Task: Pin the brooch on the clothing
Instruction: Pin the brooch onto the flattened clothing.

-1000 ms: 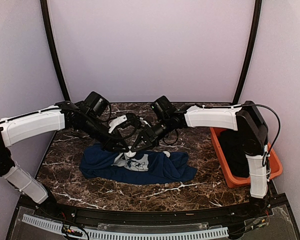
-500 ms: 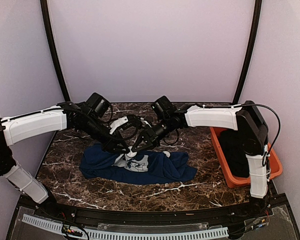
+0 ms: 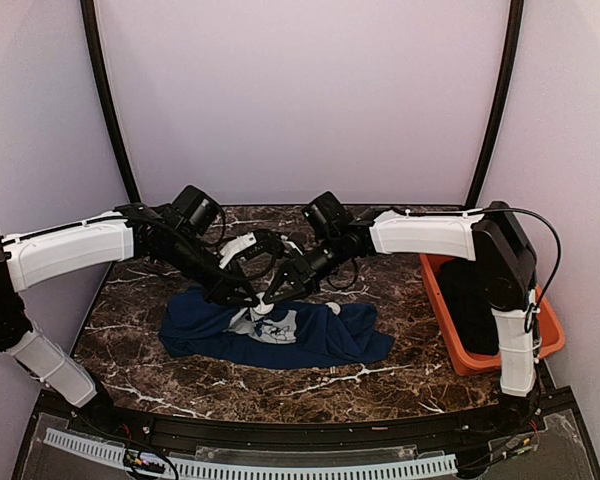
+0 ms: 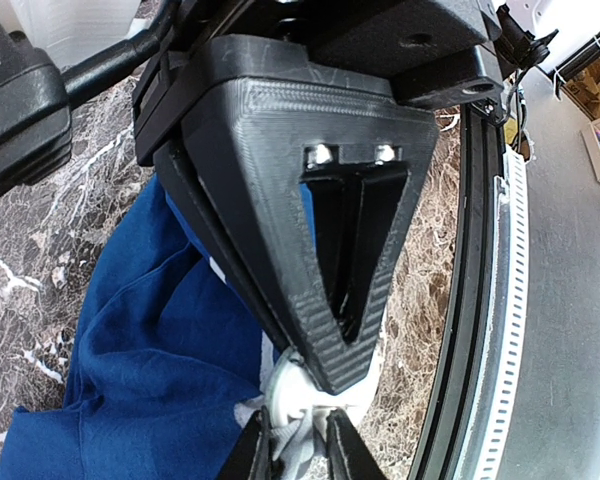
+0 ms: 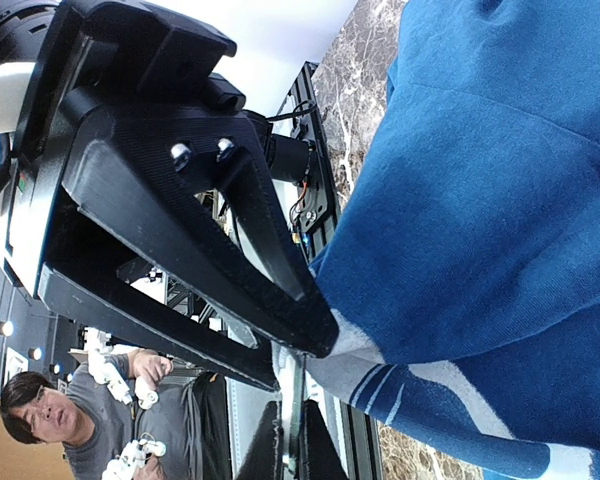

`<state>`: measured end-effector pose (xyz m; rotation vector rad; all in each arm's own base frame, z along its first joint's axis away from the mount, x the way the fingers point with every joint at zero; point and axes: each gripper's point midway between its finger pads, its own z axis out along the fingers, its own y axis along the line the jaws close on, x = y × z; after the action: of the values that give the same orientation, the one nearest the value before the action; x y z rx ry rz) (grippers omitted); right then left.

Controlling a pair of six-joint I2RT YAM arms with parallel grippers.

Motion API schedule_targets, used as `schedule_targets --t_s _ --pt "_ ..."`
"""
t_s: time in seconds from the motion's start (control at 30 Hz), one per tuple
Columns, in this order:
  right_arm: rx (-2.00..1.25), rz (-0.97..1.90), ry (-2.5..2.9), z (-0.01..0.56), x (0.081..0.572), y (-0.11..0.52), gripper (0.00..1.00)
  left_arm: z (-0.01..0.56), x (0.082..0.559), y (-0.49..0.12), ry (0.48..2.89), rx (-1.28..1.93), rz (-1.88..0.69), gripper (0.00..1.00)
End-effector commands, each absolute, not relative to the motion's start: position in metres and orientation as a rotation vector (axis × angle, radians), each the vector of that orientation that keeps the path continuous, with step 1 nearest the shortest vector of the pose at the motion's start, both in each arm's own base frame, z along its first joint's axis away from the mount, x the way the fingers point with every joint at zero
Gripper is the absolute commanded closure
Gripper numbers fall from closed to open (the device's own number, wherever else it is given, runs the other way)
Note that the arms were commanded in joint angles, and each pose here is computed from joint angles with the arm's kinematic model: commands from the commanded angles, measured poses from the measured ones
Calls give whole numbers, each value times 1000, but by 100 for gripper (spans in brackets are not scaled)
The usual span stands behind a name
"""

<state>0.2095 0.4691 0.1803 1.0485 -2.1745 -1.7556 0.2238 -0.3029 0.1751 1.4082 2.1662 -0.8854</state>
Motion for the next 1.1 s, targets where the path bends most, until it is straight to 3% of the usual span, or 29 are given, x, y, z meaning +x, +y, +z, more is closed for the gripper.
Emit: schedule_targets --t_s 0.0,0.6,0.73,1.07 --pt "1124 -1842 -2141 202 215 475 100 179 213 -308 2137 1441 -940 81" --pt "1119 -1845 -2138 201 217 474 100 186 207 -311 2099 1454 -984 80" --pt "1122 -1848 -2134 203 216 474 100 188 208 -312 2087 1445 -983 73" --pt "1124 -1855 -2130 205 217 474 100 184 211 -310 2105 1438 -951 74"
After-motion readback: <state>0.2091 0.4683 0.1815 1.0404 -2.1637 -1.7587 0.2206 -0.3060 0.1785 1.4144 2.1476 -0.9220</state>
